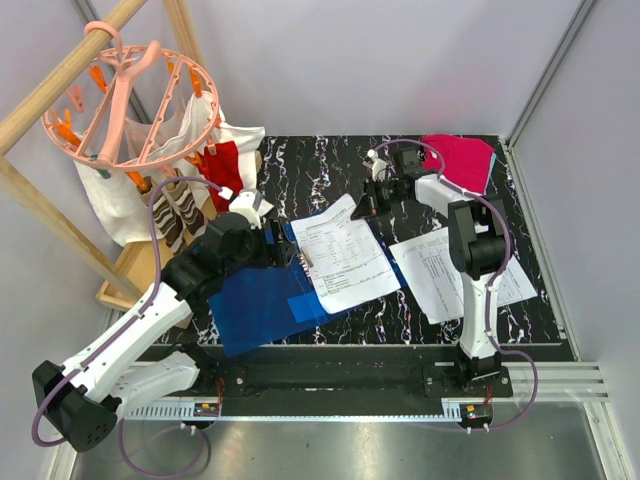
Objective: Put the files into the folder
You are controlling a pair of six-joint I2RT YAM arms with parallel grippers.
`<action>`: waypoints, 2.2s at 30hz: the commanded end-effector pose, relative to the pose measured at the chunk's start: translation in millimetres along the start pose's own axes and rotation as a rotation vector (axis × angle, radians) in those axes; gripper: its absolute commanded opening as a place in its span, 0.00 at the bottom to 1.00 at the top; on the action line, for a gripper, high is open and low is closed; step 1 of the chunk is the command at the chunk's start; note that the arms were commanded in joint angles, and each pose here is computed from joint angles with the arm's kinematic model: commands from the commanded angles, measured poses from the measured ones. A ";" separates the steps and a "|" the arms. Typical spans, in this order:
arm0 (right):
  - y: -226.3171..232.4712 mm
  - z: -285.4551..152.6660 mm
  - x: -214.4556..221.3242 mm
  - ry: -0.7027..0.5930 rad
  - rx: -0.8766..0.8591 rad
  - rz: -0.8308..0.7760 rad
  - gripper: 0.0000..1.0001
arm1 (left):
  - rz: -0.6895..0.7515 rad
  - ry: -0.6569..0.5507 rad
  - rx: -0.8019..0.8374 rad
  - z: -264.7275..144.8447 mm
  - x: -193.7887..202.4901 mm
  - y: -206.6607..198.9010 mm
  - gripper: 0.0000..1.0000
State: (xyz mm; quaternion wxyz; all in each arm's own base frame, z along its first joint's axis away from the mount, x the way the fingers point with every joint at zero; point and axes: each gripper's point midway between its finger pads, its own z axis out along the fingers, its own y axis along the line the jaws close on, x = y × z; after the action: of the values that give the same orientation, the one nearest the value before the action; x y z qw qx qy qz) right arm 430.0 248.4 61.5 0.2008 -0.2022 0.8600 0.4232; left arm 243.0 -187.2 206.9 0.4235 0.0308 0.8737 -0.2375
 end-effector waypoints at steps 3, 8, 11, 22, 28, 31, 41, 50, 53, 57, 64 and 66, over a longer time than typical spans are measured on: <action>14.3 8.5 -12.2 0.002 -0.043 -0.104 0.00 | 0.009 -0.039 0.045 -1.7 -11.4 -8.9 0.82; 16.5 10.1 -14.6 0.004 -0.050 -0.119 0.00 | 0.011 -0.038 0.044 -1.3 -11.1 -8.7 0.82; 16.1 11.2 -12.5 0.012 -0.052 -0.121 0.00 | 0.010 -0.035 0.046 -1.0 -10.6 -9.1 0.83; 16.2 17.2 -8.5 0.028 -0.048 -0.120 0.08 | 0.007 -0.037 0.053 -1.0 -11.3 -10.3 0.82; 12.5 17.9 -8.3 0.031 -0.009 -0.104 0.14 | 0.003 -0.038 0.057 -2.0 -10.3 -10.5 0.82; 12.3 17.2 -9.8 0.029 -0.001 -0.099 0.19 | 0.003 -0.036 0.058 -1.8 -9.6 -10.4 0.83; 6.8 6.9 -26.1 -0.006 0.107 -0.076 0.50 | 0.001 -0.035 0.068 -2.7 -9.1 -12.0 0.83; 1.4 -8.0 -50.8 -0.061 0.278 0.030 0.65 | 0.003 -0.033 0.088 -1.5 -9.4 -15.9 0.83; -10.1 -14.4 -51.4 -0.090 0.393 0.111 0.72 | -0.002 -0.016 0.112 0.5 -7.0 -20.8 0.83; -19.4 -13.4 -39.6 -0.073 0.439 0.185 0.87 | -0.003 -0.006 0.128 1.4 -5.6 -23.9 0.83; -34.5 10.2 -18.4 -0.002 0.443 0.177 0.88 | -0.006 -0.005 0.143 1.2 -4.6 -26.2 0.83; -37.4 16.2 -18.6 -0.002 0.444 0.162 0.88 | -0.009 -0.005 0.142 1.9 -4.7 -25.9 0.83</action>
State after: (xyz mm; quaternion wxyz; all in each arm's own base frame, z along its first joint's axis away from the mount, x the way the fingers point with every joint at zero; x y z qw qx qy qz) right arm 464.7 232.8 45.3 0.2017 -0.0703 0.9444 0.2498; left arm 236.8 -203.7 213.2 0.4107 0.0526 0.8655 -0.2819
